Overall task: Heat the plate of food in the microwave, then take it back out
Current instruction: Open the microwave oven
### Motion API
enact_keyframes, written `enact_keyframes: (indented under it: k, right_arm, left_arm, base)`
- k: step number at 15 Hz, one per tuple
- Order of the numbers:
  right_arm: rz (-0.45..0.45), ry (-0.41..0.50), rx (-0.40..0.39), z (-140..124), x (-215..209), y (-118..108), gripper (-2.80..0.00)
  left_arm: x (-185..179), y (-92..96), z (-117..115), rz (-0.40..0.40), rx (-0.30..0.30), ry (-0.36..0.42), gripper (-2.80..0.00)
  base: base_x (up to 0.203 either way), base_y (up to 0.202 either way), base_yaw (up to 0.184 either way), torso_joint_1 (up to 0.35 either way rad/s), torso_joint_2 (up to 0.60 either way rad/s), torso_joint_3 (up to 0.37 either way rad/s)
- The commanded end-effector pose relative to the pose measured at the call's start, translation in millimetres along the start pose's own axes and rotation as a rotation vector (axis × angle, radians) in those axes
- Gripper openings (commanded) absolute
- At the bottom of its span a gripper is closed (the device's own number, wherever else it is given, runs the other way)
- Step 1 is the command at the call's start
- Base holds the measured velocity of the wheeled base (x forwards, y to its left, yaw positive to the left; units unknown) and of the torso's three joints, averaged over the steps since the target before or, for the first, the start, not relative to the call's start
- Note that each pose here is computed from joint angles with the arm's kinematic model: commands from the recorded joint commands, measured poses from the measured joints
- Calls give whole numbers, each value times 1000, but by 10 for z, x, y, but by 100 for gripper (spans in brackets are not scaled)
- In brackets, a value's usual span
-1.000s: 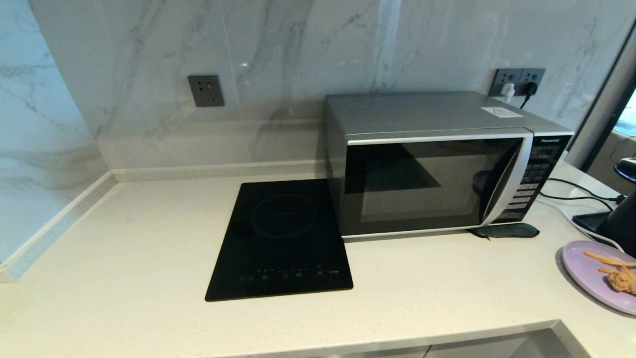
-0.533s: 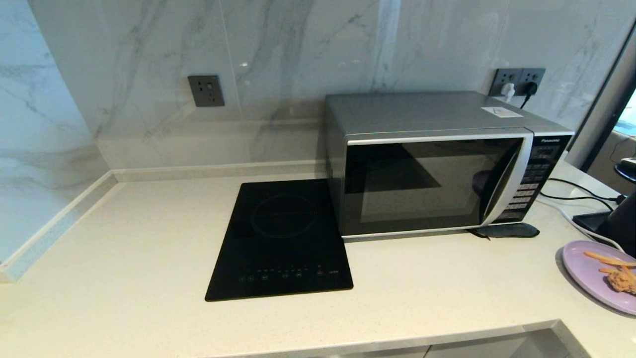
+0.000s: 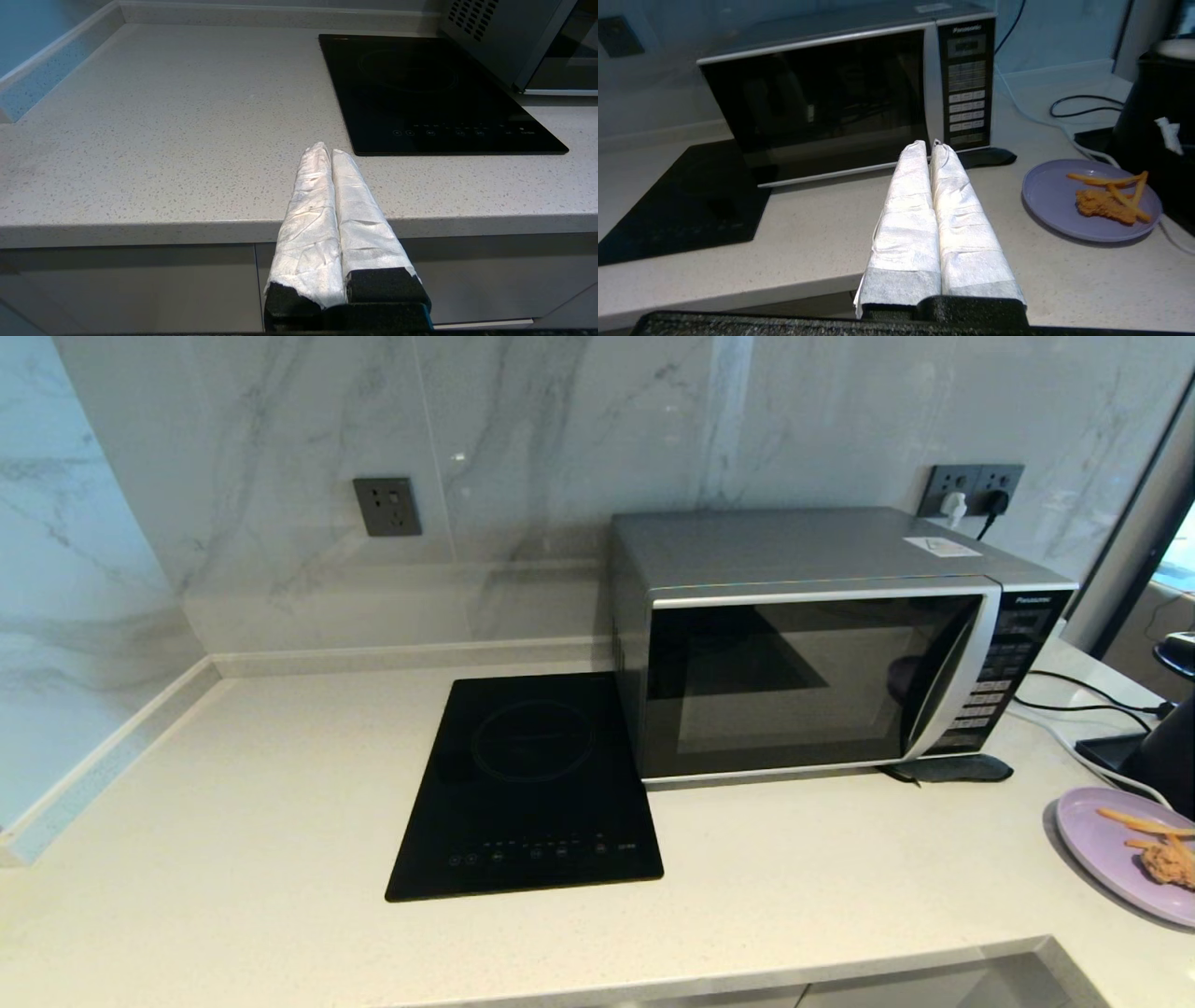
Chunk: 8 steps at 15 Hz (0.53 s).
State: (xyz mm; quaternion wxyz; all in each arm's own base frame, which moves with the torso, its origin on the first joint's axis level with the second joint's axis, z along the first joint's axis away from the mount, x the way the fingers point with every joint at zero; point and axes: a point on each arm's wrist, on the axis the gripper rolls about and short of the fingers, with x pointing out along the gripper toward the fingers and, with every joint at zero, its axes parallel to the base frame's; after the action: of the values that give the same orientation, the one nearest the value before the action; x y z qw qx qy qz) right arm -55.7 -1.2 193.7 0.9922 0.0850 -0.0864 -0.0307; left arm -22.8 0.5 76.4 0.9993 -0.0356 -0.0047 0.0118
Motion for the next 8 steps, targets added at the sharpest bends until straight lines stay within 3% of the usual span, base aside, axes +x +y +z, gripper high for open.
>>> enact_keyframes:
  k: [1,6,8]
  right_arm:
    - [-130,53,-27,350,295,58,-280]
    - [-552,98,-203,823,916,87,-280]
    - [-652,49,-276,915,1148,94,-280]
  left_arm:
    - [1,0,1,1,-1,1,-280]
    - [1,0,1,1,-1,1,-280]
    - [1,0,1,1,-1,1,-280]
  base:
    - [0,0,0,0,0,0]
    - [0,0,0,0,0,0]
    - [0,0,0,0,0,0]
